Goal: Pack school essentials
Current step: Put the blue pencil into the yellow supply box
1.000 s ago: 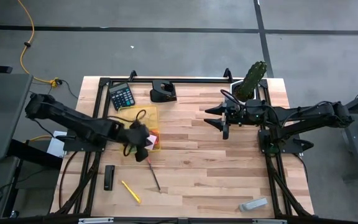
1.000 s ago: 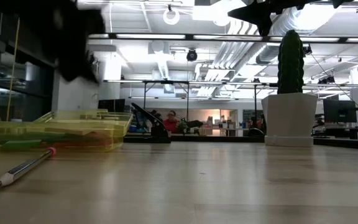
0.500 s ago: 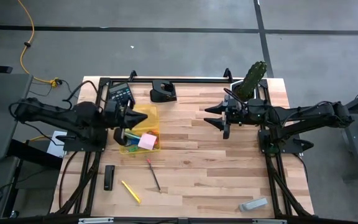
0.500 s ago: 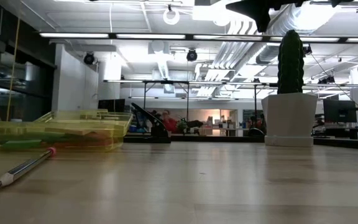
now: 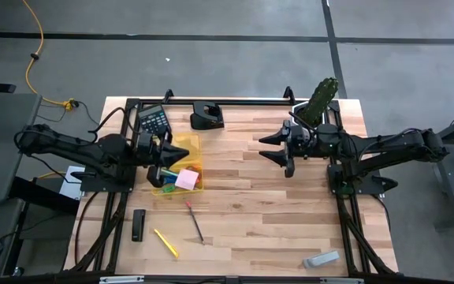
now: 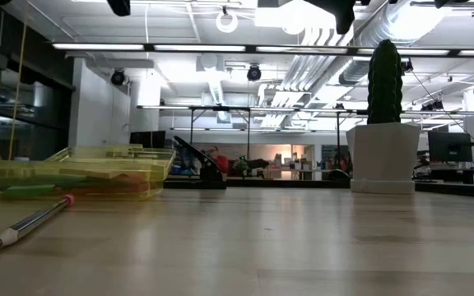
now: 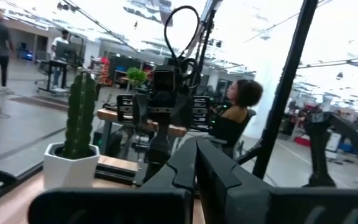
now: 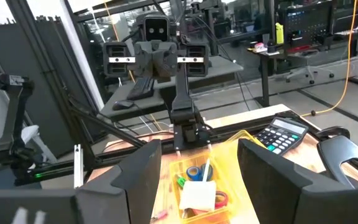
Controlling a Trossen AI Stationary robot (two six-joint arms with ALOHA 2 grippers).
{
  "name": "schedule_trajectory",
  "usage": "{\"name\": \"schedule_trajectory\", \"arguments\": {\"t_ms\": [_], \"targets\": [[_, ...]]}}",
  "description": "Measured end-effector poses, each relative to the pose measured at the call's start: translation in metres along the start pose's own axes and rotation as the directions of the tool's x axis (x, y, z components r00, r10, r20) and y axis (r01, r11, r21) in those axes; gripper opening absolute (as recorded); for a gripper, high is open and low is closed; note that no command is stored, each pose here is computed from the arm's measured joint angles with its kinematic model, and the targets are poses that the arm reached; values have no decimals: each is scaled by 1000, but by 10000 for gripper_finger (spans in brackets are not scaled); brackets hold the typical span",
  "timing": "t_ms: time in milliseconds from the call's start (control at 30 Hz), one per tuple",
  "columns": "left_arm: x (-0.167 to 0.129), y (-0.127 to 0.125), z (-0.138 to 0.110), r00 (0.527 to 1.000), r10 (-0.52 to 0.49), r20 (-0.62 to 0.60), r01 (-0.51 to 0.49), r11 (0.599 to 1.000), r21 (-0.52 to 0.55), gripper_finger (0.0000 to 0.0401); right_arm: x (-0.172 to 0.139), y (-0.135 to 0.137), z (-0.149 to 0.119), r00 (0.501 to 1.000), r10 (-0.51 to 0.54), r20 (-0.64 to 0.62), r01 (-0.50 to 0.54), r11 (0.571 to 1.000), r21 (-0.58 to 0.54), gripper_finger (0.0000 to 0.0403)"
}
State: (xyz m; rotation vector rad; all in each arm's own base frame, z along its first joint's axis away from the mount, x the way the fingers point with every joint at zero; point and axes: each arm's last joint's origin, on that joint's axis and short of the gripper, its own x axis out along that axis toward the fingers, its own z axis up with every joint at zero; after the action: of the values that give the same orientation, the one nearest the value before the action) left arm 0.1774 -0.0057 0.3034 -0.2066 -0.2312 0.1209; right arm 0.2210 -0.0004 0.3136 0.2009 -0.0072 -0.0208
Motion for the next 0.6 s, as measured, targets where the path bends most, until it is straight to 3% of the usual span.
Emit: {"name": "schedule_trajectory", "arguments": {"t_ms": [200,433,533,600], "targets": [[0,1,0,1000,25,-1,-25,1000,7,13,0,0,0,1000,0,0,0,1000,0,206],[1,2,-7,997,38,-70,-37,999,16,57,0,0,0,1000,0,0,0,1000,0,206],[11,-1,-10,978,42,-205,-37,999,27,89,0,0,0,1000,-1,-1,1,1000,0,206],[20,-8,-9,939,14,-343,4,999,52,114,0,0,0,1000,-1,-1,1,1000,0,206]]}}
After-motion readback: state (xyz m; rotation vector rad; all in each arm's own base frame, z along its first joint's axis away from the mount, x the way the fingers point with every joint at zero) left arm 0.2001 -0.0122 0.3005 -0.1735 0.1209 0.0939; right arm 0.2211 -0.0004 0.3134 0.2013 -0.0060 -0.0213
